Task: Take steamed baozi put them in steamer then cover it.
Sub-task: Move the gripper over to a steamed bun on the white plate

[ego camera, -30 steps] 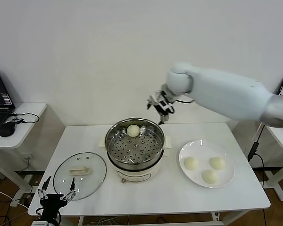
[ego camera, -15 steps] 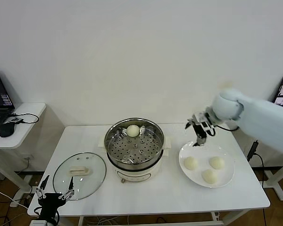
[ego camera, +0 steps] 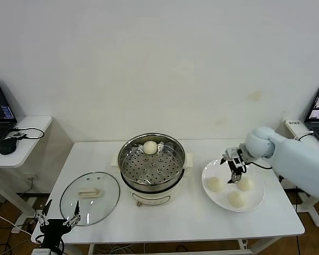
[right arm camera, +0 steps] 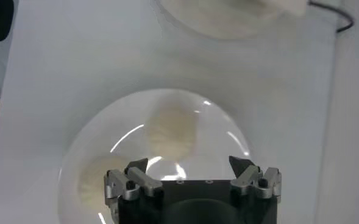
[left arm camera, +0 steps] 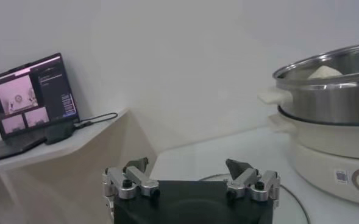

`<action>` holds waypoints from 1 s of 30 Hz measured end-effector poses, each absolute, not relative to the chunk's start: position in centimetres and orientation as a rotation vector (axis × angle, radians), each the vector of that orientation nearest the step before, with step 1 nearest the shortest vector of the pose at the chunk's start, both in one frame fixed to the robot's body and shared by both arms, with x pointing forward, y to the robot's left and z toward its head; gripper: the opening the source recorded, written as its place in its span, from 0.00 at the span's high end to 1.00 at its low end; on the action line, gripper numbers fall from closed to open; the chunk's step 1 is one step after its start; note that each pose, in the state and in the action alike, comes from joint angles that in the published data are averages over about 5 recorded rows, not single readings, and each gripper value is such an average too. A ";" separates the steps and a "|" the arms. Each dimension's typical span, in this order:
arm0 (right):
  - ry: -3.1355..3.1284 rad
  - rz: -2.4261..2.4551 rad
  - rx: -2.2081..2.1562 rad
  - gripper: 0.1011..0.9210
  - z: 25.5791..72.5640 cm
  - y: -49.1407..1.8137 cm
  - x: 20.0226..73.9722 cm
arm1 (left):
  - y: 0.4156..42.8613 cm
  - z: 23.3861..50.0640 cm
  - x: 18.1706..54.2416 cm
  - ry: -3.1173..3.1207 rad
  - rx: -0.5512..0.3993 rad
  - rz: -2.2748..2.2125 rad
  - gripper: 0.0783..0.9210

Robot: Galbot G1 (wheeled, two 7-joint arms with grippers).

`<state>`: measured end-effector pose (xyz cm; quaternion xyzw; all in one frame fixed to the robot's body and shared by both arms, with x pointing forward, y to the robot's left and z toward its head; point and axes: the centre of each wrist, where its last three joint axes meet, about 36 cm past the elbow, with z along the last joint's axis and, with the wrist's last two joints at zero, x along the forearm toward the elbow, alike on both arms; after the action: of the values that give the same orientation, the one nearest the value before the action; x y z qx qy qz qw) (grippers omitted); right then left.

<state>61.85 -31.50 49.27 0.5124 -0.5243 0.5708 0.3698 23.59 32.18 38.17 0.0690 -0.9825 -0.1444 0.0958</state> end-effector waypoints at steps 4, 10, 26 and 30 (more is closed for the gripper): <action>-1.338 1.464 1.314 0.12 47.8 -31.0 62.0 | 32.3 38.0 23.6 -2.906 0.209 -0.427 0.12; -1.333 1.468 1.316 0.12 46.4 -30.3 62.5 | 32.4 37.9 23.6 -2.904 0.214 -0.429 0.12; -1.315 1.471 1.319 0.31 44.5 -28.9 63.1 | 32.6 37.8 23.7 -2.902 0.227 -0.429 0.12; -1.314 1.469 1.321 0.33 44.7 -28.9 63.2 | 32.5 37.8 23.7 -2.902 0.227 -0.427 0.12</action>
<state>63.21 -28.95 44.69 0.5162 -0.5134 0.5740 0.3749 23.68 32.54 37.75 0.0767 -0.9815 -0.1445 0.0995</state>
